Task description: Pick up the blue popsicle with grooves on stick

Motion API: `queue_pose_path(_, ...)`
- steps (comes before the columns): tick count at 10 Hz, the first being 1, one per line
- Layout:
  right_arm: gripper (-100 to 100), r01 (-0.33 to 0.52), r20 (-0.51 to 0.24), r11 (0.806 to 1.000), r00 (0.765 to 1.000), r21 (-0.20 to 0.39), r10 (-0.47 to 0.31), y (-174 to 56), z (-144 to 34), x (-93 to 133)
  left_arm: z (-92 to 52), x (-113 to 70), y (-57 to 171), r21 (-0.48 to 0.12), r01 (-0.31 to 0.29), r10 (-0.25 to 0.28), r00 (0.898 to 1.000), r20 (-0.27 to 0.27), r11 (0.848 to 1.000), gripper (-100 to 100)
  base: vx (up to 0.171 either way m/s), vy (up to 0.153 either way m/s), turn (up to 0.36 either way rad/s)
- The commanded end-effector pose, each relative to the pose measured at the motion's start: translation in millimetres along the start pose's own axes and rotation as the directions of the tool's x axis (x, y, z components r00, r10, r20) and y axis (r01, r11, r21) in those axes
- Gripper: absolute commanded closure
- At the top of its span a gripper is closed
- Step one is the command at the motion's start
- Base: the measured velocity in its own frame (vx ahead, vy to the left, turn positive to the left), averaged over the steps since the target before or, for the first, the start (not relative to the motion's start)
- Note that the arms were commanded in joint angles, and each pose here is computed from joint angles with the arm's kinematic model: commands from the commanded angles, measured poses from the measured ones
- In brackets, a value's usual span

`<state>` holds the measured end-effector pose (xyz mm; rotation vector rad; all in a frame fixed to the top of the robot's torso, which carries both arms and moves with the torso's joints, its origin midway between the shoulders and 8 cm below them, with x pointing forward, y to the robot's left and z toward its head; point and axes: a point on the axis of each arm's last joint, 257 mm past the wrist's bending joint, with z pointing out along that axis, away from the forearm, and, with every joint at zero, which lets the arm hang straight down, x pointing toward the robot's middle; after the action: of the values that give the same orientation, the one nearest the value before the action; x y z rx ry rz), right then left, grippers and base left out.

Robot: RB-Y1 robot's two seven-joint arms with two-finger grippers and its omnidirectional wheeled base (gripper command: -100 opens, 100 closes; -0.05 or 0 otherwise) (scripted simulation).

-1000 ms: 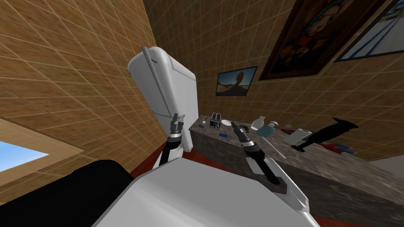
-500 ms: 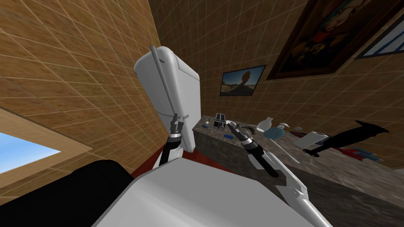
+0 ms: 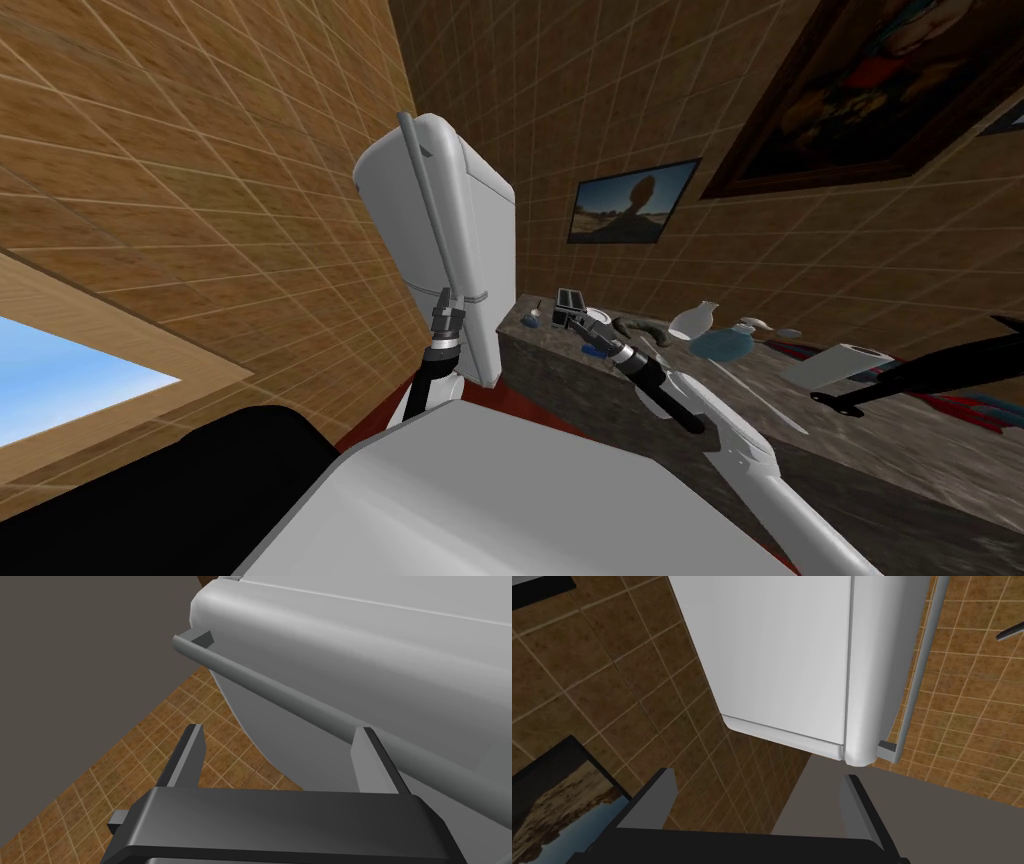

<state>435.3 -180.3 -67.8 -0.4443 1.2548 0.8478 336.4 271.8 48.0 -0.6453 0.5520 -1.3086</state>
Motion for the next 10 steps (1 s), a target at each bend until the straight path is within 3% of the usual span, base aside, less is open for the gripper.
queue_pose_path(1,-100,0.047,-0.050,0.999,0.998,-0.016,-0.047,-3,-2.3,9,0.0,0.0,0,0.000,0.000,0.000,1.000,0.000,1.000,0,0.013,0.112,0.035)
queue_pose_path(3,-100,0.114,-0.129,0.992,0.984,-0.047,-0.119,-11,-5.5,24,0.0,0.0,0,0.000,0.000,0.000,1.000,0.000,1.000,0,0.022,0.112,0.040)
queue_pose_path(5,-100,0.175,-0.208,0.981,0.960,-0.082,-0.188,-20,-11.2,39,0.0,0.0,0,0.000,0.000,0.000,1.000,0.000,1.000,0,0.027,0.092,0.045)
queue_pose_path(6,-100,0.214,-0.270,0.970,0.933,-0.114,-0.237,-30,-17.6,52,0.0,0.0,0,0.000,0.000,0.000,1.000,0.000,1.000,0,0.025,0.119,0.062)
queue_pose_path(7,-100,0.229,-0.284,0.966,0.924,-0.120,-0.254,-32,-19.5,54,0.0,0.0,0,0.000,0.000,0.000,1.000,0.000,1.000,0,0.026,0.090,0.023)
queue_pose_path(8,-100,0.262,-0.344,0.953,0.890,-0.155,-0.300,-43,-27.9,66,0.0,0.0,0,0.000,0.000,0.000,1.000,0.000,1.000,0,0.029,0.109,0.053)
queue_pose_path(9,-100,0.275,-0.359,0.948,0.879,-0.160,-0.315,-45,-30.5,69,0.0,0.0,0,0.000,0.000,0.000,1.000,0.000,1.000,0,0.035,0.097,0.021)
queue_pose_path(10,-100,0.304,-0.415,0.931,0.835,-0.201,-0.362,-55,-40.6,79,0.0,0.0,0,0.000,0.000,0.000,1.000,0.000,1.000,0,0.051,0.090,0.043)
